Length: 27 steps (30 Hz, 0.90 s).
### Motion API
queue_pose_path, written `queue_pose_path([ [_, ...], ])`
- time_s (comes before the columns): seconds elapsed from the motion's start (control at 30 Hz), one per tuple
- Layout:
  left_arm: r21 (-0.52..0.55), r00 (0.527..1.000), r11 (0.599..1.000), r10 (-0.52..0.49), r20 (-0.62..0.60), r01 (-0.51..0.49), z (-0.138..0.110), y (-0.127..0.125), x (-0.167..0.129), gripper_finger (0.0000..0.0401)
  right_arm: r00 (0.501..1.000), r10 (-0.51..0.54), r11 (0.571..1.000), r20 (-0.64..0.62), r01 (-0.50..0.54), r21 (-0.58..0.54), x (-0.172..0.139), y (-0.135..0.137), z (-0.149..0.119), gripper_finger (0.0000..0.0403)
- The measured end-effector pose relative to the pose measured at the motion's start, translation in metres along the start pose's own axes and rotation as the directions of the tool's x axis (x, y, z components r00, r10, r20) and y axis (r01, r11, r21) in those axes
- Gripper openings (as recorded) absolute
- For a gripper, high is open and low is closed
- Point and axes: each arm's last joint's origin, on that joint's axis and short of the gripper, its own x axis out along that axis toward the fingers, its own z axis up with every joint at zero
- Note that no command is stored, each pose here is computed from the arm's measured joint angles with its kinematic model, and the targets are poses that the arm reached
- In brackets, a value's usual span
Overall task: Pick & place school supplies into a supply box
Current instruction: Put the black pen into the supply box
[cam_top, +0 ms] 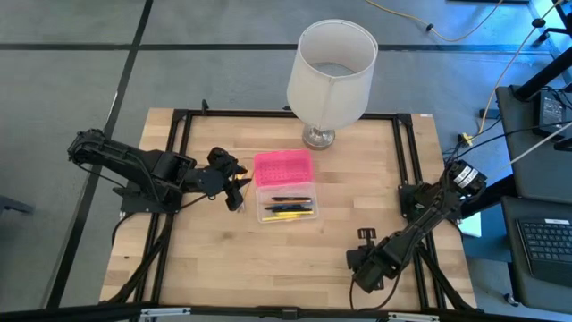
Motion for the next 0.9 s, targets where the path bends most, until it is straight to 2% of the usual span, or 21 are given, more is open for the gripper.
queue_pose_path([
  [0.33,0.000,1.000,1.000,-0.024,-0.016,0.024,0.000,-0.001,0.000,0.0130,0.981,-0.177,0.982,0.079,0.181,-0.052,-0.025,-0.014,0.024,0.0040],
  [0.47,-0.001,0.997,0.998,-0.061,-0.041,0.061,-0.001,-0.002,0.000,0.0130,0.948,-0.282,0.949,0.145,0.298,-0.103,-0.031,-0.029,0.039,0.0039],
  [0.6,-0.001,0.996,0.998,-0.070,-0.047,0.070,-0.001,-0.002,0.000,0.0130,0.910,-0.371,0.908,0.184,0.396,-0.133,-0.033,-0.055,0.060,0.0040],
  [0.73,-0.001,0.996,0.998,-0.070,-0.047,0.070,-0.001,-0.002,0.000,0.0130,0.901,-0.367,0.907,0.232,0.402,-0.128,-0.031,-0.087,0.087,0.0041],
  [0.9,-0.002,0.995,0.996,-0.084,-0.057,0.084,-0.002,-0.002,0.000,0.0130,0.862,-0.283,0.916,0.420,0.373,-0.148,-0.034,-0.119,0.125,0.0041],
])
